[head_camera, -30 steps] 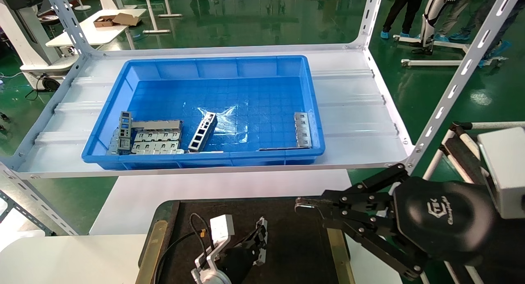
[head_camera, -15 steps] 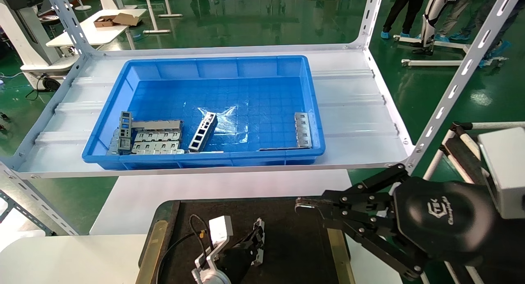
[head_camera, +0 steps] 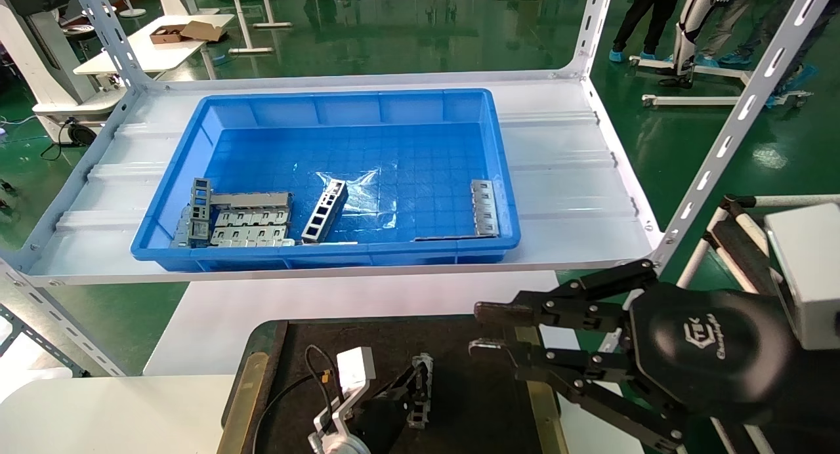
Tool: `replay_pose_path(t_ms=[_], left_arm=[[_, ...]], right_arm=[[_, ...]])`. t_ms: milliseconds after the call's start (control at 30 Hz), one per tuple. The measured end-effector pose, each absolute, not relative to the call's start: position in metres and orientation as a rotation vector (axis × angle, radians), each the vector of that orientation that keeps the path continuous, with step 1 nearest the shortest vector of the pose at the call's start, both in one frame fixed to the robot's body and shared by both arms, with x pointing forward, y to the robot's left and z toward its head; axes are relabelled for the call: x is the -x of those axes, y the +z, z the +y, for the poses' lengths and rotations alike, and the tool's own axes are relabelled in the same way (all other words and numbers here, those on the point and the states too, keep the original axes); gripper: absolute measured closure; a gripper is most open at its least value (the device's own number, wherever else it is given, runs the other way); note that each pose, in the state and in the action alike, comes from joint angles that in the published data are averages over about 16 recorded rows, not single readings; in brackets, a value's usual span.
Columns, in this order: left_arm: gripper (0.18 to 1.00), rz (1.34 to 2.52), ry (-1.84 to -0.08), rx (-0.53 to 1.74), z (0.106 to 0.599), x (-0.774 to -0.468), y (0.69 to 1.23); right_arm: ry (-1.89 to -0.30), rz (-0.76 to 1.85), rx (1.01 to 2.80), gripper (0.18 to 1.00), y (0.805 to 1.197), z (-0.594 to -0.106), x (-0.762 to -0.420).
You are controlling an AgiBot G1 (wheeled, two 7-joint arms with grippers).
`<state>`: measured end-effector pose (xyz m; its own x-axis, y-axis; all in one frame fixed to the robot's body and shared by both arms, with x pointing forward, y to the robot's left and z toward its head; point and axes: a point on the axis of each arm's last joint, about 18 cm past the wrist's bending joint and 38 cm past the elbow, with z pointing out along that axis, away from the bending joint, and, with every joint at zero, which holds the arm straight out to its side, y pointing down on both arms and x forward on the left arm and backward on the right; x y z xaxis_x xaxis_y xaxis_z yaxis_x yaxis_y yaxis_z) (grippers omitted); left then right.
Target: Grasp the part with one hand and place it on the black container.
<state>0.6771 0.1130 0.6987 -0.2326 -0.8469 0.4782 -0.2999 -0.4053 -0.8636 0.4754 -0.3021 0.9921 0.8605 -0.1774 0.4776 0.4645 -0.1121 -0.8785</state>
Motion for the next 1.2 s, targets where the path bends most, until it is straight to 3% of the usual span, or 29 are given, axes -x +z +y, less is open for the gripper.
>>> replay_pose_path(t_ms=[367, 900, 1200], left_arm=[[0.766, 1.48, -1.769, 1.44, 0.117, -0.661, 0.717], [0.375, 1.755, -1.848, 1.142, 0.177, -0.614, 0.747], [0.256, 1.858, -1.841, 0.99, 0.216, -0.593, 0.769]], right_arm=[[-0.552, -0.231, 1.596, 0.733, 0.992, -0.302, -0.475], [-0.552, -0.231, 1.596, 0.375, 0.992, -0.302, -0.475], [-0.552, -0.231, 1.596, 0.241, 0.992, -0.302, -0.475]])
